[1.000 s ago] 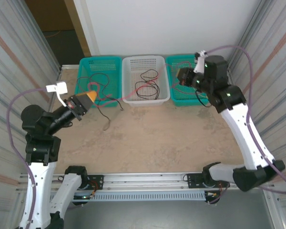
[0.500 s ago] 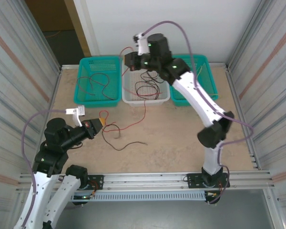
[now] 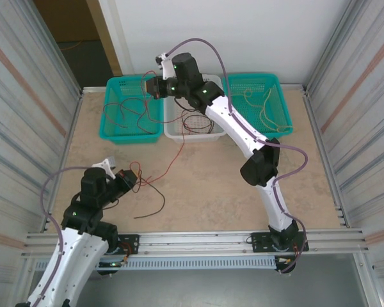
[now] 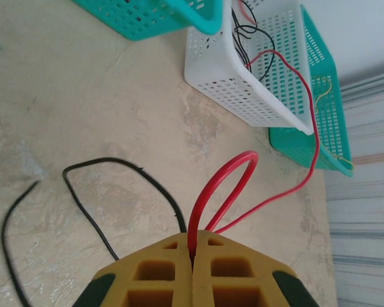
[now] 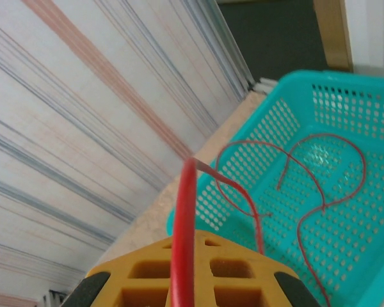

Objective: Untangle the cables

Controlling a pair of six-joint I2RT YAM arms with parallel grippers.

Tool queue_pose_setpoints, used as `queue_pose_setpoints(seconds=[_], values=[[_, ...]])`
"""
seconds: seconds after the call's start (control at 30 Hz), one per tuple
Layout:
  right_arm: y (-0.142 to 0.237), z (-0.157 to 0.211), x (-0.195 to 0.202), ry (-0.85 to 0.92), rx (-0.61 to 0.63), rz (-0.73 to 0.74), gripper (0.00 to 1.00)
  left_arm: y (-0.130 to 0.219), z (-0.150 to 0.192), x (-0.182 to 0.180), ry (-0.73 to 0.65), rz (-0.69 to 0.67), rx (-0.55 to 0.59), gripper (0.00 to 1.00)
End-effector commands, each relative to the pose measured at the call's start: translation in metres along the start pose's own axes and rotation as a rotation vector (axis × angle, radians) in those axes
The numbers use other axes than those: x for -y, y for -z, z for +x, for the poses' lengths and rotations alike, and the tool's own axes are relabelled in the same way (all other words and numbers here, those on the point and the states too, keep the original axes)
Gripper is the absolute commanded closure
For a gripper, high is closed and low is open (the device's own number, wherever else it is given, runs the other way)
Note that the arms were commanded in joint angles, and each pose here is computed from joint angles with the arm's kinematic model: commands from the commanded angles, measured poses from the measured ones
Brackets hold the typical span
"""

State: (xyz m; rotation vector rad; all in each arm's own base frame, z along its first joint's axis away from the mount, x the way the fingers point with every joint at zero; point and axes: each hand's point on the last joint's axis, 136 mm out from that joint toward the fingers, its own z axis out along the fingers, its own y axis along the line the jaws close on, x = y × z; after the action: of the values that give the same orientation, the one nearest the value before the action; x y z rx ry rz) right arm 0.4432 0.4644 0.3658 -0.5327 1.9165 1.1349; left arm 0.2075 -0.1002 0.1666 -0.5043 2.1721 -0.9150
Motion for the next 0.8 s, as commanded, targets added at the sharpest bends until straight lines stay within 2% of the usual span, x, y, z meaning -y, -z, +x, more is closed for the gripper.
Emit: queue_pose_setpoints(seconds=[0.0, 0.07, 0.17, 0.27, 0.47, 0.77], values=[[0.011, -0.037, -0.041, 0.040, 0.114, -0.178, 1.00, -0.003, -0.003, 0.012, 0.050, 0.077, 0.017, 1.00], [0.018, -0.045, -0.061, 0.071, 0.147, -0.230, 1.00, -0.007, 0.002, 0.007, 0.057, 0.068, -0.002, 1.00], [0.030, -0.053, -0.090, 0.156, 0.199, -0.237, 1.00, -0.010, 0.008, 0.000, 0.065, 0.055, -0.018, 1.00], [0.032, -0.060, -0.101, 0.198, 0.231, -0.211, 1.00, -0.013, 0.014, -0.006, 0.083, 0.049, -0.035, 1.00], [-0.001, -0.047, -0.054, 0.069, 0.174, -0.180, 1.00, -0.009, 0.012, -0.003, 0.080, 0.065, -0.016, 1.00], [-0.051, -0.002, 0.012, -0.059, 0.086, -0.153, 0.96, -0.015, 0.014, -0.003, 0.091, 0.069, -0.033, 1.00]])
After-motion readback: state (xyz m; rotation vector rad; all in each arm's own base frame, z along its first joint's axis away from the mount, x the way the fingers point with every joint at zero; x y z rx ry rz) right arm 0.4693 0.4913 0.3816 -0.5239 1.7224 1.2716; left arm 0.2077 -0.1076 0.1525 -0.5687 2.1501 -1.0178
